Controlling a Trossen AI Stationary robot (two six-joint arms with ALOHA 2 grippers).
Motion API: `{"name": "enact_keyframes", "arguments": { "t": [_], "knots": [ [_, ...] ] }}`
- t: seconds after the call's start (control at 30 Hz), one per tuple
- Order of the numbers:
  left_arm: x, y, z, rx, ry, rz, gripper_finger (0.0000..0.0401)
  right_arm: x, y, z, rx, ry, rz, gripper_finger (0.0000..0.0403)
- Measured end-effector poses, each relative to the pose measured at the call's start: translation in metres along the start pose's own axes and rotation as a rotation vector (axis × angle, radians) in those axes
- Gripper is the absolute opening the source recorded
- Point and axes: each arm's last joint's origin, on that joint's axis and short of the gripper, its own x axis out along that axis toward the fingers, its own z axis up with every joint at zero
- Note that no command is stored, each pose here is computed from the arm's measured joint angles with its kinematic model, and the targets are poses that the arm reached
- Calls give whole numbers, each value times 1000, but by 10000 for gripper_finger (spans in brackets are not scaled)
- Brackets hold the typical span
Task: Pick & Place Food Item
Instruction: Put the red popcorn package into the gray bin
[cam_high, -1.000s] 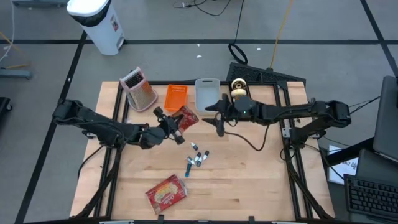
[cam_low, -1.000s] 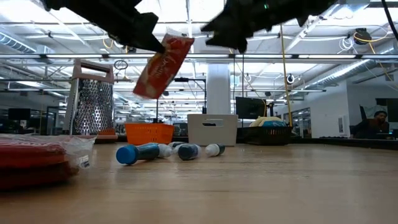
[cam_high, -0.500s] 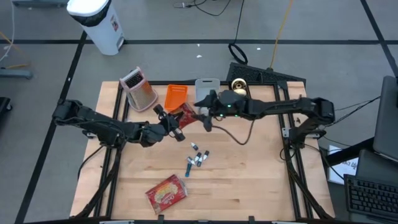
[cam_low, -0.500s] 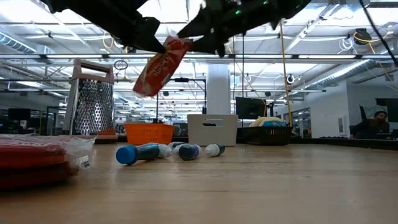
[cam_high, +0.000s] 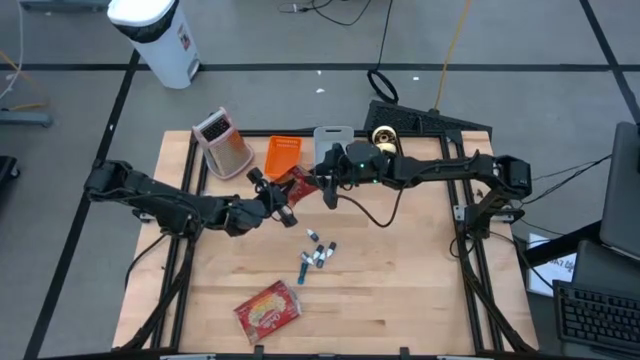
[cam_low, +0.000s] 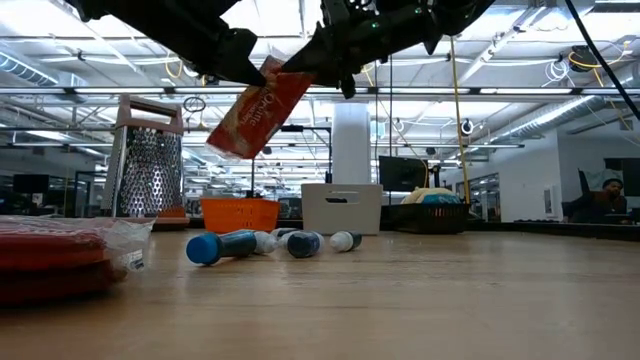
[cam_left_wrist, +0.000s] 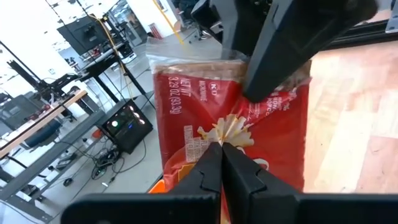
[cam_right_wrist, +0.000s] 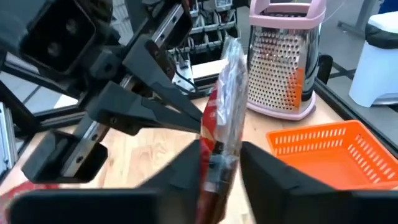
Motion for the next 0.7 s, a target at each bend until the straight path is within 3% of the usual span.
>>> {"name": "enact_keyframes", "arguments": {
  "t": [0.1, 0.33, 0.53, 0.7],
  "knots": [
    [0, 0, 0, -22, -2, -10, 3, 0, -1, -1, -48, 7, -1, 18],
    [-8, 0, 3, -150, -16, -165, 38, -9, -3, 2, -111, 33, -9, 8],
    [-38, 35, 23, -317, -84, -236, 133, -24, -11, 10, -154, 50, -44, 7],
    [-62, 66, 24, -307, -89, -248, 211, -40, -22, 23, -260, 21, -81, 7]
  ]
}}
